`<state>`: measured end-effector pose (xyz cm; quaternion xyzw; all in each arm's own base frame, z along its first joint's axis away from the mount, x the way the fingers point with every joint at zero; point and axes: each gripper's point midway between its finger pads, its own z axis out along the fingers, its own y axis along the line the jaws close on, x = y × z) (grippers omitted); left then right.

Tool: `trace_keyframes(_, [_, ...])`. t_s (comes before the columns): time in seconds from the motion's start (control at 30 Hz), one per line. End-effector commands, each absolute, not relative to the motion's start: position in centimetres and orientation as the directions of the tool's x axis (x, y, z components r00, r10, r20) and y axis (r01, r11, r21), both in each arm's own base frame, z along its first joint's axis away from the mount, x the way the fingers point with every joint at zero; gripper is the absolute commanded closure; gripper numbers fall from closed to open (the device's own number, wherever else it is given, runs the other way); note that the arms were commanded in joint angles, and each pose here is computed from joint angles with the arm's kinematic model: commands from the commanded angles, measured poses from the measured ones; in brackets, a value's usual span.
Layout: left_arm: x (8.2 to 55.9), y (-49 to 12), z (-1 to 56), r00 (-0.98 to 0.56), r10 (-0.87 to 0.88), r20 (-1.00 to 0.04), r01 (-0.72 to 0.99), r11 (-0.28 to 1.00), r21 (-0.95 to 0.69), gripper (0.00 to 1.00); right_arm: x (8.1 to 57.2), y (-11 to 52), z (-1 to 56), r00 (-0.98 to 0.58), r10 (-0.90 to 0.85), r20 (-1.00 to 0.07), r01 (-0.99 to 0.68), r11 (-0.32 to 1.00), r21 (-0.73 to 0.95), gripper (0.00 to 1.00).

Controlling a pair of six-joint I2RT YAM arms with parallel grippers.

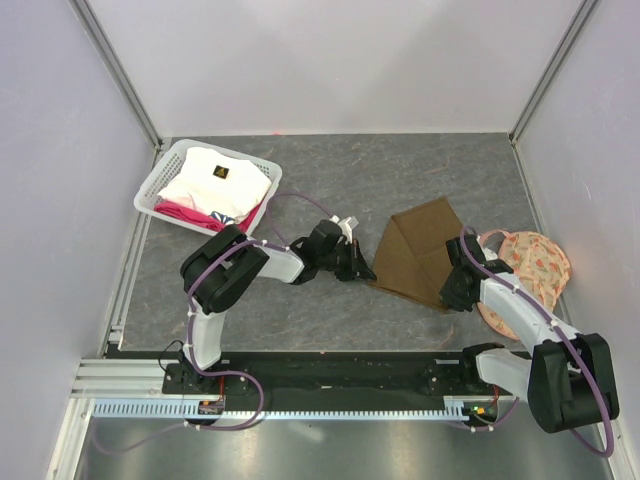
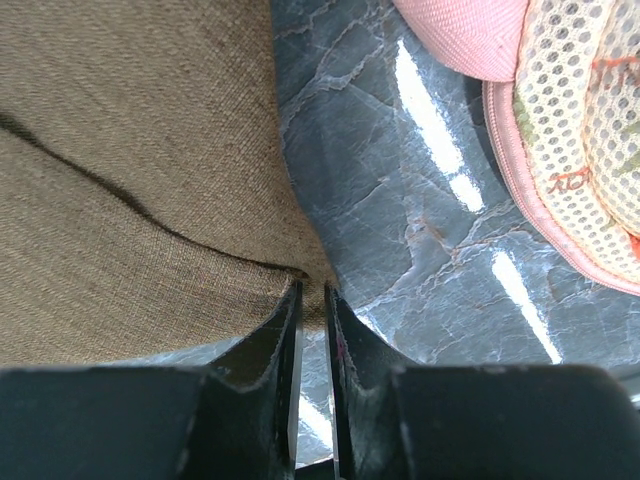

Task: Fold the napkin, place the utensils inside, and roll it up
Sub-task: Roll the napkin with the utensil

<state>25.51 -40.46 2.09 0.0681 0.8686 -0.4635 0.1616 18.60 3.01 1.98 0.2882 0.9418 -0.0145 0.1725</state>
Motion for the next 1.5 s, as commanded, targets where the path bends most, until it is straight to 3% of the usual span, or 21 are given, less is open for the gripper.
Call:
trace_keyframes(0.0, [25.3, -40.9, 2.6, -0.94, -0.032, -0.34, 0.27, 0.538, -0.799, 0.98, 19.4, 2.9, 2.7, -0.746, 0.547, -0.38, 0.555, 0.826, 0.1, 0.77])
trace_keyframes(0.23, [25.7, -38.7, 4.2, -0.943, -0.049, -0.33, 0.259, 0.517, -0.816, 0.98, 21.1, 3.9, 3.9, -0.75, 0.513, -0.417, 0.503, 0.852, 0.144, 0.63])
trace_keyframes(0.47, [25.0, -34.7, 4.5, -0.957, -0.039, -0.289, 0.219, 0.561, -0.799, 0.98, 24.5, 5.2, 8.9, -0.707, 0.419, -0.57, 0.379, 0.905, 0.195, 0.49])
trace_keyframes(0.73, [23.5, -30.4, 5.6, -0.971, -0.047, -0.232, 0.152, 0.63, -0.761, 0.98, 26.0, 13.7, 12.1, -0.676, 0.175, -0.716, 0.003, 0.972, 0.236, 0.46])
trace_keyframes(0.93, [23.3, -27.9, 5.6, -0.983, -0.041, -0.178, 0.105, 0.67, -0.735, 0.98, 24.3, 20.8, 12.7, -0.587, -0.043, -0.809, -0.23, 0.966, 0.115, 0.39])
trace_keyframes(1.1, [23.4, -27.3, 5.7, -0.989, -0.026, -0.143, 0.091, 0.66, -0.746, 0.98, 21.8, 26.7, 11.4, -0.507, -0.262, -0.821, -0.409, 0.912, -0.039, 0.33])
trace_keyframes(1.47, [23.2, -26.7, 5.4, -0.996, -0.011, -0.094, 0.064, 0.655, -0.753, 0.98, 19.5, 31.9, 7.7, -0.353, -0.514, -0.782, -0.523, 0.801, -0.29, 0.29])
